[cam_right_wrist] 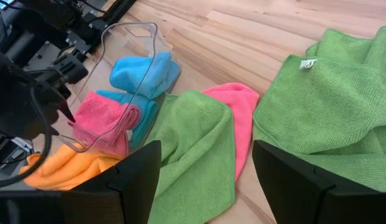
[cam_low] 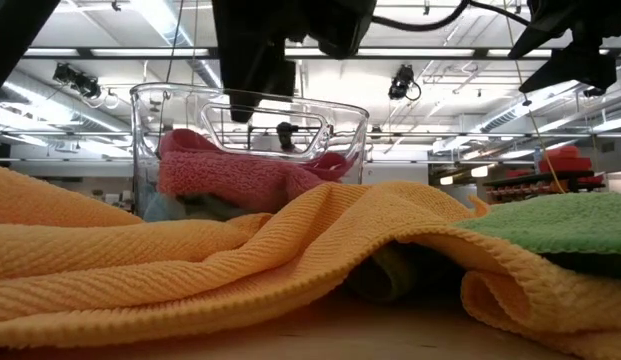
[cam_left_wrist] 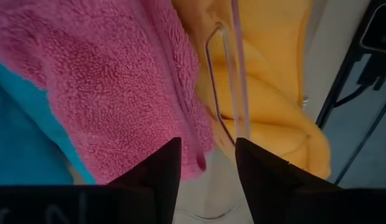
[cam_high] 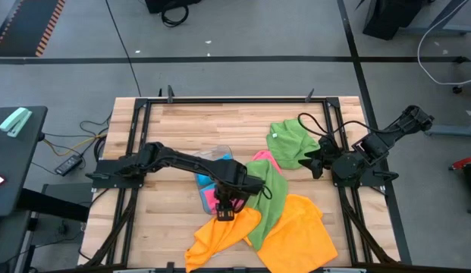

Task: Fold microfiber towels
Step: Fold the top green towel

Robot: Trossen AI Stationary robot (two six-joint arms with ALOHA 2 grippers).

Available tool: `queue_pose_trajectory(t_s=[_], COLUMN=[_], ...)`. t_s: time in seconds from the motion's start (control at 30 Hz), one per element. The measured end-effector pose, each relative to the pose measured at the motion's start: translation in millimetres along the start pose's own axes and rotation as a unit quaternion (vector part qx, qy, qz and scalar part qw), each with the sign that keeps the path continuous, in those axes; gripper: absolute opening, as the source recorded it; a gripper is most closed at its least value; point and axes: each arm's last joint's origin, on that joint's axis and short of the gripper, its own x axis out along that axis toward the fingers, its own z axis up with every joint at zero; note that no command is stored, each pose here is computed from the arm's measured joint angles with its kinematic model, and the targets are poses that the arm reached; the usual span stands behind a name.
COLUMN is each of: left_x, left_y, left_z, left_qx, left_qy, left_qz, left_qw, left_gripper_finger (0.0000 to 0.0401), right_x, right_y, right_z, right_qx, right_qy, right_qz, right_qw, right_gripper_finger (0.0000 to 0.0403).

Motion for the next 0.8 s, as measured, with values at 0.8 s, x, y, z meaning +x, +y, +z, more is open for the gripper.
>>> queue_pose_trajectory(t_s=[0.8], left_x=[-45], left_y=[-71], left_z=[-11], left_qx=[0.000], left_qy=[-0.124], left_qz=[0.002], left_qw=[0.992], left_gripper_finger=[0.0121], right_x=[0], right_y=[0], right_z=[0], right_qx=[-0.028], right_qy=[0.005], right_qz=[0.002], right_qw=[1.000], right_gripper_finger=[0.0262])
